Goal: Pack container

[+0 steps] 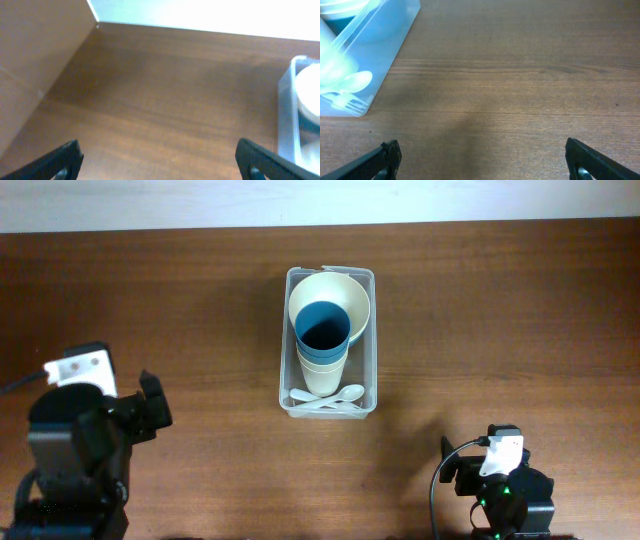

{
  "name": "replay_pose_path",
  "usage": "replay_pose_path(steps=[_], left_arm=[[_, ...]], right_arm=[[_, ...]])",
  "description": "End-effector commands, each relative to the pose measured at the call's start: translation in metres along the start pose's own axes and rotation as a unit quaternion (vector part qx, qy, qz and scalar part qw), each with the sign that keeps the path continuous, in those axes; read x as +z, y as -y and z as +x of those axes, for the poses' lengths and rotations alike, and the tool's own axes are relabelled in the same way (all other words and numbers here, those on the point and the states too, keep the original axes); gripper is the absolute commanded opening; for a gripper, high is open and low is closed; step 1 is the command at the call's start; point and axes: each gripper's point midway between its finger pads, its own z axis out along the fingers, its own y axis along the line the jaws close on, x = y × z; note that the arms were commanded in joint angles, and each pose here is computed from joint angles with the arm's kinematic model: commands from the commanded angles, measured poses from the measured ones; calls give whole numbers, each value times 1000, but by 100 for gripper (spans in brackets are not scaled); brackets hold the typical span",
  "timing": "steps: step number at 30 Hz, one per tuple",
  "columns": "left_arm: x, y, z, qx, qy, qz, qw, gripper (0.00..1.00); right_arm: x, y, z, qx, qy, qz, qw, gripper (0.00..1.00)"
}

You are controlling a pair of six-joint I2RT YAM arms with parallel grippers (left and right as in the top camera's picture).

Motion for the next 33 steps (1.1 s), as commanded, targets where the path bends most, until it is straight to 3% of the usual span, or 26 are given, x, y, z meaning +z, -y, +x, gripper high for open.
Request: replay_pose_path(steps=[1,13,33], left_arm=[[11,29,20,30,20,112,993,100],[72,38,110,51,59,121,990,100],[74,44,141,61,142,124,980,100]], right_arm=[[0,-2,-1,-3,6,-5,1000,99],[0,-2,-1,-3,6,-5,1000,99],[0,-2,-1,-4,6,-5,1000,99]])
